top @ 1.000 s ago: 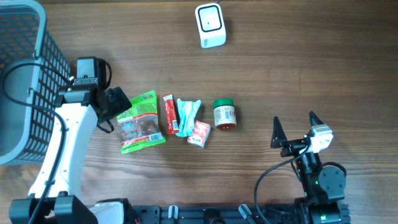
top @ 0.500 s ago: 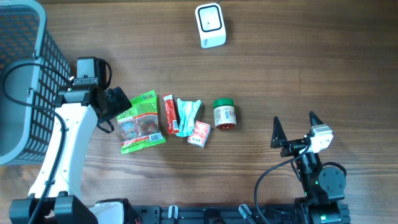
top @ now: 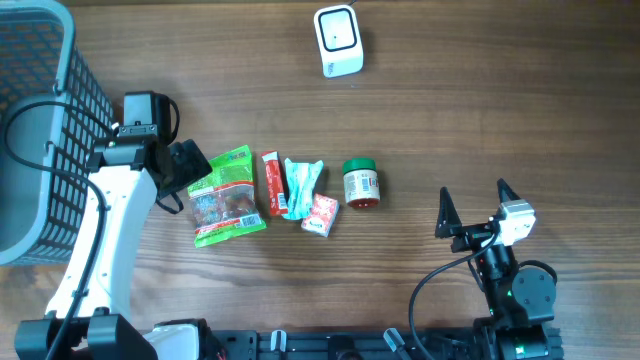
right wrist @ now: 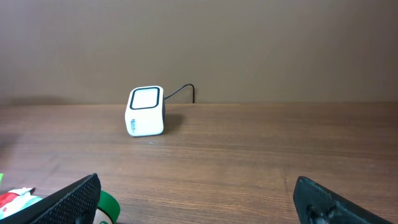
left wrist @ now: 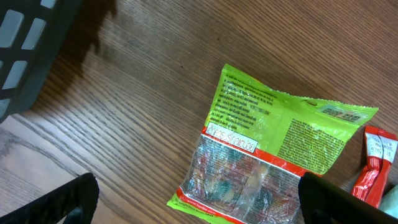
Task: Scan the item barcode
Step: 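Lift the gummy bag out and place it left of the packets, then move the right gripper over the green-capped jar and grasp its lid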
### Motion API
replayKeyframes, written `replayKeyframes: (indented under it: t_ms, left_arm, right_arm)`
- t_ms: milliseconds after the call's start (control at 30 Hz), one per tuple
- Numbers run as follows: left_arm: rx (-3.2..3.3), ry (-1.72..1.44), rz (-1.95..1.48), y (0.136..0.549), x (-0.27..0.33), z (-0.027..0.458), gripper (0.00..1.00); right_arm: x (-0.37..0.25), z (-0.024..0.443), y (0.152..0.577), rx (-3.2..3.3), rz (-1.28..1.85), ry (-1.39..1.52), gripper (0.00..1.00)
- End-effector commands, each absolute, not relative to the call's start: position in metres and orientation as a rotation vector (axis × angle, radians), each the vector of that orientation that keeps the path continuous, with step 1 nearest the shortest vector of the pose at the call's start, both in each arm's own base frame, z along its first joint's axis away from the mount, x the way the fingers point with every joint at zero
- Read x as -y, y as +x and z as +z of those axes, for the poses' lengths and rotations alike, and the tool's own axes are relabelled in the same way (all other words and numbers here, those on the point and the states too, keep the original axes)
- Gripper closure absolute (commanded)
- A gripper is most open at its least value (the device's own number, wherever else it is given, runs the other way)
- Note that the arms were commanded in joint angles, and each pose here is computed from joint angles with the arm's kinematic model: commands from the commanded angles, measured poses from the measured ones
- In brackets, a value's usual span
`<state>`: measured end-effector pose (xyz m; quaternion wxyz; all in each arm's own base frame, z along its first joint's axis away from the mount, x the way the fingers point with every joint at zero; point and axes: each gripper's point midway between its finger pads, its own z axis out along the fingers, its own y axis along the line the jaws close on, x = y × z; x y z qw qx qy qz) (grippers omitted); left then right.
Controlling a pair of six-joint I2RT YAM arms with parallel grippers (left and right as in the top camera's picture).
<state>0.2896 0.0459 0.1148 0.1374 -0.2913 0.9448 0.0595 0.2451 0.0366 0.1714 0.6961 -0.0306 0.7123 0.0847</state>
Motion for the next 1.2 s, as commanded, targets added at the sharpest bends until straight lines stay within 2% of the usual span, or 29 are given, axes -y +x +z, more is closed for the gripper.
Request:
replayKeyframes:
  t_ms: [0, 333, 533, 633, 867, 1033, 1167]
  left_arm:
    - [-2.719, -0.833, 0.153, 0.294, -0.046, 0.120, 0.00]
    - [-2.719, -0.834, 0.153, 0.294, -0.046, 0.120, 0.00]
    - [-2.720, -0.833, 0.154, 0.294, -0.046, 0.120, 0.00]
    - [-2.719, -0.834, 0.153, 0.294, -0.046, 0.120, 0.00]
    - [-2.719, -0.833, 0.153, 0.294, -0.046, 0.120, 0.00]
    - [-2.720, -0.834, 0.154, 0.294, -0.046, 0.120, 0.00]
    - [-2.719, -0.833, 0.153, 0.294, -0.046, 0.120, 0.00]
  right_arm:
    - [-0.036, 0.173, 0.245, -1.583, 0.189, -0.063, 0.00]
    - [-0.037, 0.177, 0.245, -1.566, 0.202, -0.063, 0.00]
    - [-0.038, 0.186, 0.241, -1.594, 0.329, 0.055, 0.00]
    - [-0.034, 0.218, 0.230, -1.595, 0.339, 0.094, 0.00]
    - [-0.027, 0.330, 0.202, -1.619, 0.337, 0.135, 0.00]
    - [-0.046, 0.391, 0.222, -1.881, 0.412, 0.106, 0.00]
    - [-0.057, 0.393, 0.242, -2.177, 0.471, 0.185, 0.00]
